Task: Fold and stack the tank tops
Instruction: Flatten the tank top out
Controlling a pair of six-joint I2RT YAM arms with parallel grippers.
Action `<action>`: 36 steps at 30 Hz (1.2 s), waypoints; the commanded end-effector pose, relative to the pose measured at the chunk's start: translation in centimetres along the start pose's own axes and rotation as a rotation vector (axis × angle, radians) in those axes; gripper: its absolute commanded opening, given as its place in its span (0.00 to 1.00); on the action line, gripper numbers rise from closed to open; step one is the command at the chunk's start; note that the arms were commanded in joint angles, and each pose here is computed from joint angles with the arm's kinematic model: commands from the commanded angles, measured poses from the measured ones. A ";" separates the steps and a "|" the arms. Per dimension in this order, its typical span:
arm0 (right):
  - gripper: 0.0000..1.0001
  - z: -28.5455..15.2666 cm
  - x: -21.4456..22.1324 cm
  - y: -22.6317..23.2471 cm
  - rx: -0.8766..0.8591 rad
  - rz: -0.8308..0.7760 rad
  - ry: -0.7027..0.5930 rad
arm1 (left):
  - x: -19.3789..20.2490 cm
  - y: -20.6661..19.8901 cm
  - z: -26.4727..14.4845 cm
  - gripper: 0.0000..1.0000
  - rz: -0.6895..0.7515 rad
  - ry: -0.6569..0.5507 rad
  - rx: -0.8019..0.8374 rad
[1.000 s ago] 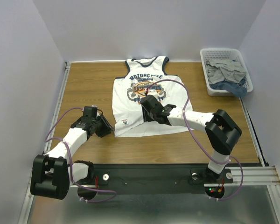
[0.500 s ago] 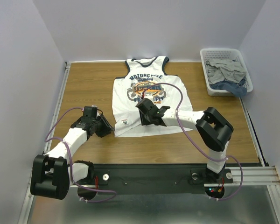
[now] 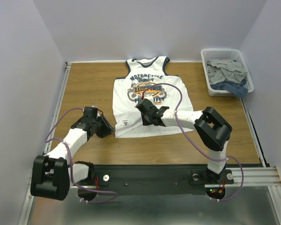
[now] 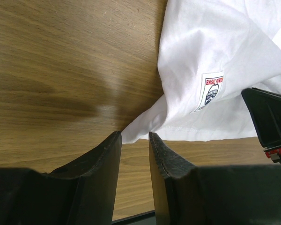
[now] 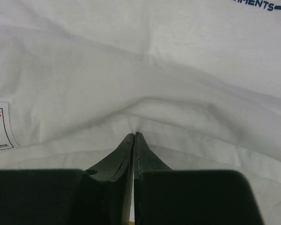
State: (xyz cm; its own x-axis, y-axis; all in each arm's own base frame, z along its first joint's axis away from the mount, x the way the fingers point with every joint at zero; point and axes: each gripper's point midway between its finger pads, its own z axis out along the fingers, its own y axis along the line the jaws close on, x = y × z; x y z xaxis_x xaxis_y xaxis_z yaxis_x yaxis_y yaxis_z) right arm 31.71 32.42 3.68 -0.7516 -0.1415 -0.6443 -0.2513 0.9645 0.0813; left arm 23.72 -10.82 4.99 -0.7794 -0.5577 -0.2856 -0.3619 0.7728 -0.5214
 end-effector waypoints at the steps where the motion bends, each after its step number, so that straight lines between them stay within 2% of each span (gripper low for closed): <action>1: 0.05 -1.0 -2.8 1.5 -0.036 0.024 -0.082 | -0.7 -0.9 -0.5 0.41 0.011 -0.028 0.021; 9: 0.02 -3.7 -2.9 1.4 -0.051 0.025 -0.059 | -0.9 -1.1 -0.7 0.43 0.010 -0.033 0.024; 25: 0.00 -7.4 1.8 1.7 -0.031 -0.017 0.093 | -1.3 -1.4 -0.9 0.43 0.019 -0.036 0.021; 36: 0.01 -7.8 4.0 2.5 -0.020 -0.028 0.143 | -2.6 -0.7 -2.1 0.41 0.061 -0.068 -0.105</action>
State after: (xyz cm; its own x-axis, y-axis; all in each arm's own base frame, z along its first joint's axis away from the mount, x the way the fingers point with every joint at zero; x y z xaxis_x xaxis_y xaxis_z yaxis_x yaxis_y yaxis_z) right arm 23.36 31.76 5.54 -0.8266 -0.2348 -0.5115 -0.2998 0.9528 0.0472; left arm 24.63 -9.98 6.86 -0.7656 -0.5537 -0.3275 -0.3744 0.7975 -0.4731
